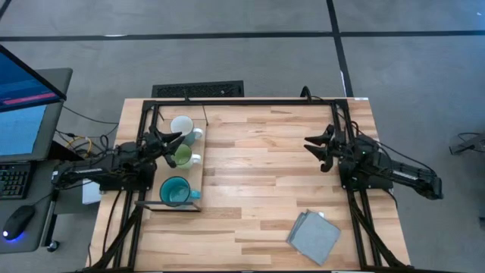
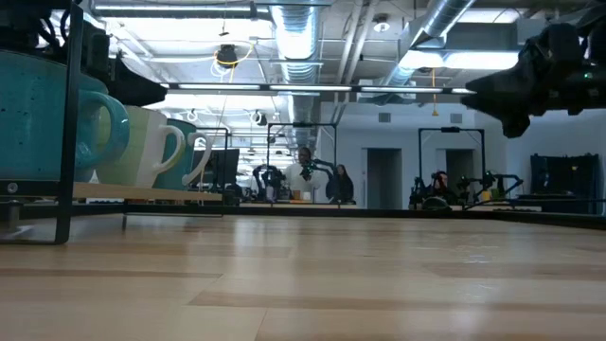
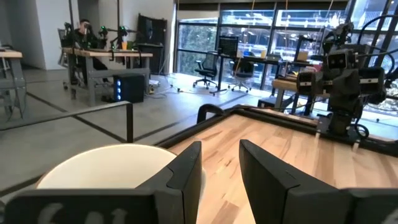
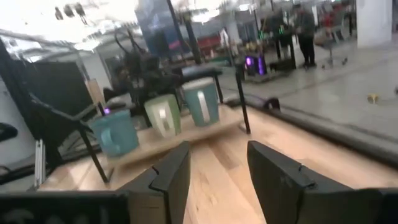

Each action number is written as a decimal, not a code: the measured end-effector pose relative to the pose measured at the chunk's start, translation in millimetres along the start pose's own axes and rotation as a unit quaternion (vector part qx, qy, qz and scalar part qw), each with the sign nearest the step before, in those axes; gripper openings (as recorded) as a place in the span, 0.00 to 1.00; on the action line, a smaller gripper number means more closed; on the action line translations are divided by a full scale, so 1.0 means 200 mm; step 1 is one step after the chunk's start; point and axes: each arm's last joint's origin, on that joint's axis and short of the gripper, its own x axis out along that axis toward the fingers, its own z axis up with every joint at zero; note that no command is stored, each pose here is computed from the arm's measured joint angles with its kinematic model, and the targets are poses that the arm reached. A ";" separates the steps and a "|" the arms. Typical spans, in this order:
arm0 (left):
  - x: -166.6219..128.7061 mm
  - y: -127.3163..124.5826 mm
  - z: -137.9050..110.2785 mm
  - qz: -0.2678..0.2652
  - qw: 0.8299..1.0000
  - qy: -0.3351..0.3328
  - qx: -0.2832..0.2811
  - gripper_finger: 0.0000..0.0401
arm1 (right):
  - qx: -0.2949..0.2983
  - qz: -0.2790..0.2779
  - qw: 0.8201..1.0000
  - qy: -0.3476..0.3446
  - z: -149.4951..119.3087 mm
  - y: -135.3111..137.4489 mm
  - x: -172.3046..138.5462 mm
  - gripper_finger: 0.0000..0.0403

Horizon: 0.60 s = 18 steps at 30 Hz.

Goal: Stack small to large cups/mugs on shelf
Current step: Return to Home Position

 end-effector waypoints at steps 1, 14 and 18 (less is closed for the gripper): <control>0.00 0.00 0.00 0.000 1.000 0.001 0.000 0.24 | 0.003 -0.002 1.000 0.010 -0.01 0.00 0.00 0.45; 0.00 0.00 0.00 0.001 1.000 0.004 -0.001 0.24 | -0.006 -0.007 1.000 0.018 -0.01 0.00 0.00 0.45; 0.00 0.00 0.00 0.000 1.000 0.003 -0.001 0.24 | -0.006 -0.007 1.000 0.018 -0.01 0.00 0.00 0.45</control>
